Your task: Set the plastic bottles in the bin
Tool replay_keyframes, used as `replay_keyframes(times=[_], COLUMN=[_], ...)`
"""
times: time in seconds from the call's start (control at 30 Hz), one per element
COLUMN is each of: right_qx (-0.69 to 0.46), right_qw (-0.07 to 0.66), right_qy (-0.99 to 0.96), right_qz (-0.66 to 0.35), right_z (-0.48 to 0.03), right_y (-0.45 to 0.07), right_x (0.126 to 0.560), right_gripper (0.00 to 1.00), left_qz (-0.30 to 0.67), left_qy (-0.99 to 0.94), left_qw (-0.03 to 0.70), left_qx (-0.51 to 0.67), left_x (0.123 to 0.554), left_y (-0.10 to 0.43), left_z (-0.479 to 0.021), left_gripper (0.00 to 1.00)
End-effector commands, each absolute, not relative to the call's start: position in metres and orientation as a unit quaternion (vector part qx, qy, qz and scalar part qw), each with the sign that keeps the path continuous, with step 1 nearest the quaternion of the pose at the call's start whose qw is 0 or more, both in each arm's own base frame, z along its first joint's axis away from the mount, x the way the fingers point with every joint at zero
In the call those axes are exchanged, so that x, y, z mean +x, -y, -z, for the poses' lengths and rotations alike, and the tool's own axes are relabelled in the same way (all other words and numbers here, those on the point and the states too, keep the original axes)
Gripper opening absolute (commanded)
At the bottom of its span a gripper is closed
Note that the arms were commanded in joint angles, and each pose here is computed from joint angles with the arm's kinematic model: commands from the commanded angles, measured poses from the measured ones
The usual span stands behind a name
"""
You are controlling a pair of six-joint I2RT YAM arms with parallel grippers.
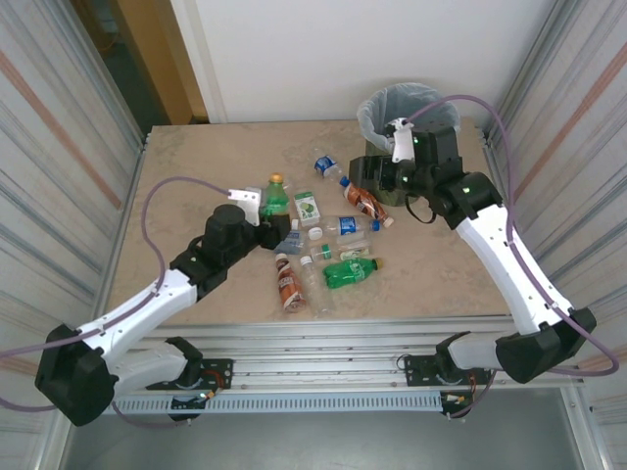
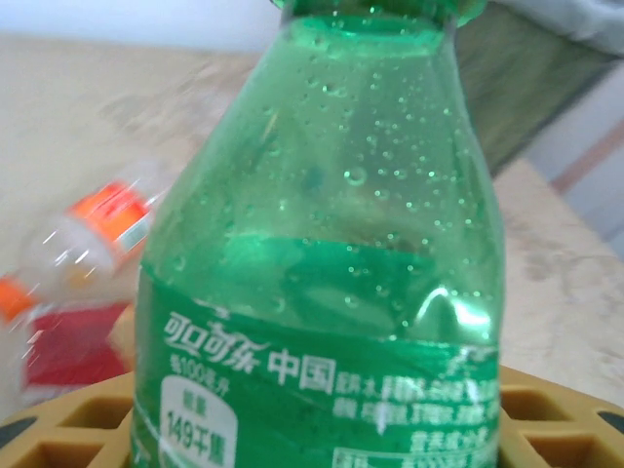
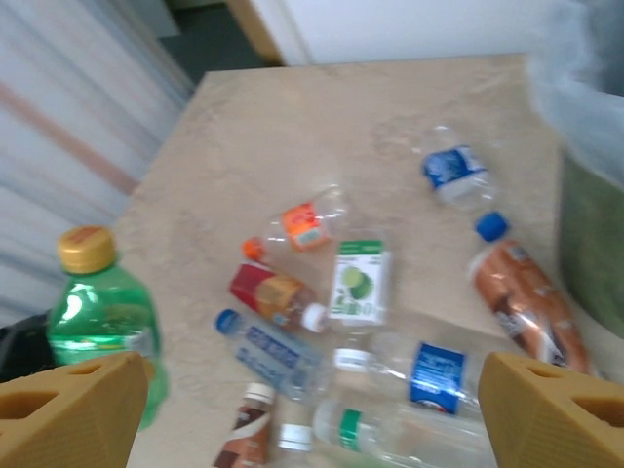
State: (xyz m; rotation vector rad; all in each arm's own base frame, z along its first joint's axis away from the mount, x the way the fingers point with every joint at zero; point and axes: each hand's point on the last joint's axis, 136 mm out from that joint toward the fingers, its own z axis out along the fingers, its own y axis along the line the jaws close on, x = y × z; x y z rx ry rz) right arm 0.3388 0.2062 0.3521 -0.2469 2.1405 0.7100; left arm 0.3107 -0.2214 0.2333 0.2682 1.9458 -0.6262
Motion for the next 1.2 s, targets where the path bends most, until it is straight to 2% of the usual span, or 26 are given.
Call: replay_keyframes(times=[0.0,0.3,0.6,0.83,0.97,1.17], right_qx=[-0.13,-0.16,-0.186,-0.187,-0.184,-0.182], right_qw=[0.422,0.4,0.369,0.356,0.353,0.338], right_qy=[-0.826,-0.82,-0.811,-0.811,-0.815,-0.827], right_qz=[-0.349,-0.375,-0.415,-0.425,-0.421,-0.411], right_z=[-0.373,-0.366,-0.359,-0.353,-0.35,-0.339], right_y=[-0.24,-0.284,-0.312,-0.318,-0.317,-0.317], right_x=[0.333,0.329,0.331,0.33,0.331,0.332], right_gripper=[0.85,0.81,0.6,0.54,0.47,0.47], left_qz=[0.308,0.345,0.353,0.354,0.354,0.357], left_qy=[-0.742,-0.716,-0.713,-0.715,-0.716,-0.715], left_qw=[0.56,0.554,0.55,0.546,0.546,0.547], left_qx=[0.203,0.248,0.256,0.255,0.251,0.25], left_x=[0.308,0.304,0.3,0.302,0.303,0.304], left_y=[0.26,0.294,0.3,0.302,0.302,0.304], left_z=[-0.276,-0.287,-0.288,-0.286,-0.286,-0.289], left_gripper=[0.45,0.44,0.44,0.44,0.44,0.44])
